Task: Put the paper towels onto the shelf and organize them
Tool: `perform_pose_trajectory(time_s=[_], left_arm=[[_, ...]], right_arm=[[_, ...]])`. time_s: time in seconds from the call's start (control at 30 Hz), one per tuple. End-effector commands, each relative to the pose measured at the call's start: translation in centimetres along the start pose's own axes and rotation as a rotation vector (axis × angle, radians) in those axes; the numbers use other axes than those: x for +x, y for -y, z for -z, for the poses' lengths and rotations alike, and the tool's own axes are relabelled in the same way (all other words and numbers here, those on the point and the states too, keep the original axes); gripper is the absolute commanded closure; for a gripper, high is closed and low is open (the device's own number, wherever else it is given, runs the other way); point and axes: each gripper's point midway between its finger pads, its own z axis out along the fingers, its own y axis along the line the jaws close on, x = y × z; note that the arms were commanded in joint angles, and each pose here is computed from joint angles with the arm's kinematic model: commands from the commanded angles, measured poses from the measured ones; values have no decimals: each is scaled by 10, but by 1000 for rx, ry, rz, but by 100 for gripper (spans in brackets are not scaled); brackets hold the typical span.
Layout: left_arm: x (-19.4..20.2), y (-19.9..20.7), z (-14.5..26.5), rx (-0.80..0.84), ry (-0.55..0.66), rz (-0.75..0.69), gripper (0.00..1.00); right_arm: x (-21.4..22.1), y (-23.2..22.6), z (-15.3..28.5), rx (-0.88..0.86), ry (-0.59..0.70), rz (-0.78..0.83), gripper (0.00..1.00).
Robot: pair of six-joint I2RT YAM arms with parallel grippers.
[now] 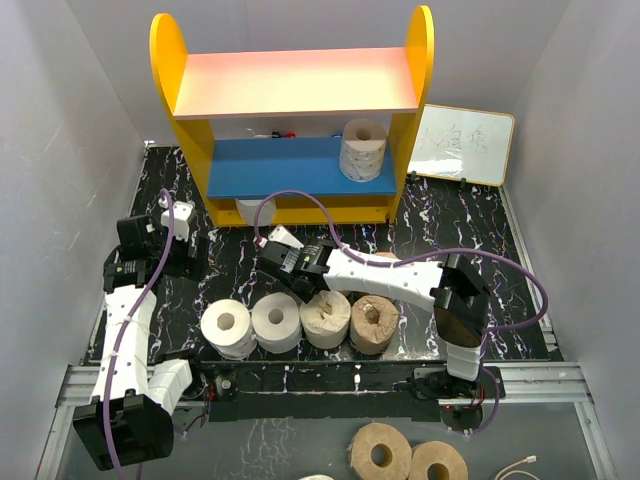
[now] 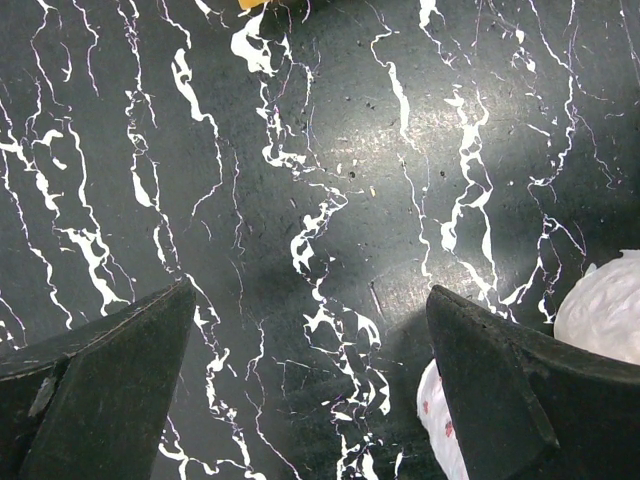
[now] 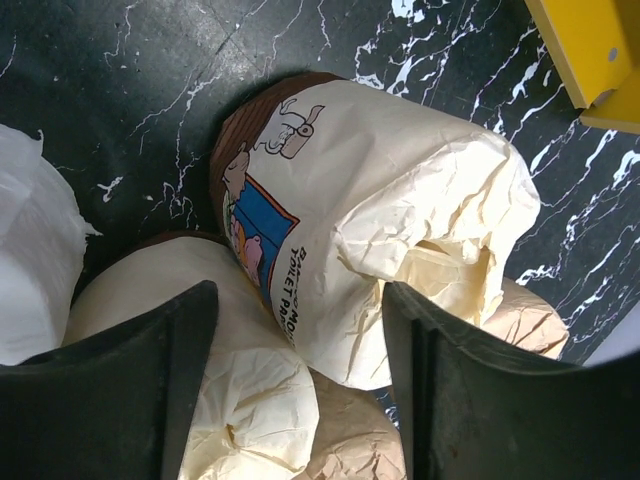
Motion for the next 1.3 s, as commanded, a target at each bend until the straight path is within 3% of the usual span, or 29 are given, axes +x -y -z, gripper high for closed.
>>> perform_pose_trajectory(time_s=[0.0, 0.37, 0.53, 0.73, 0.83, 1.27], left_arm=[[3, 2, 2, 3, 8, 3, 1], [4, 1, 1, 2, 8, 3, 1], [4, 2, 1, 4, 7, 2, 1], [5, 1, 1, 3, 6, 3, 1], [5, 1, 1, 3, 8, 3, 1], [5, 2, 1, 7, 6, 7, 1]], right_arm=[[-8, 4, 0, 38, 40, -28, 42], [4, 6, -13, 84, 5, 1, 48], [7, 3, -17, 75, -2, 13, 71], [17, -3, -25, 60, -30, 26, 80], [23, -6, -29, 51, -46, 31, 100], [55, -29, -40, -65, -113, 49, 100]])
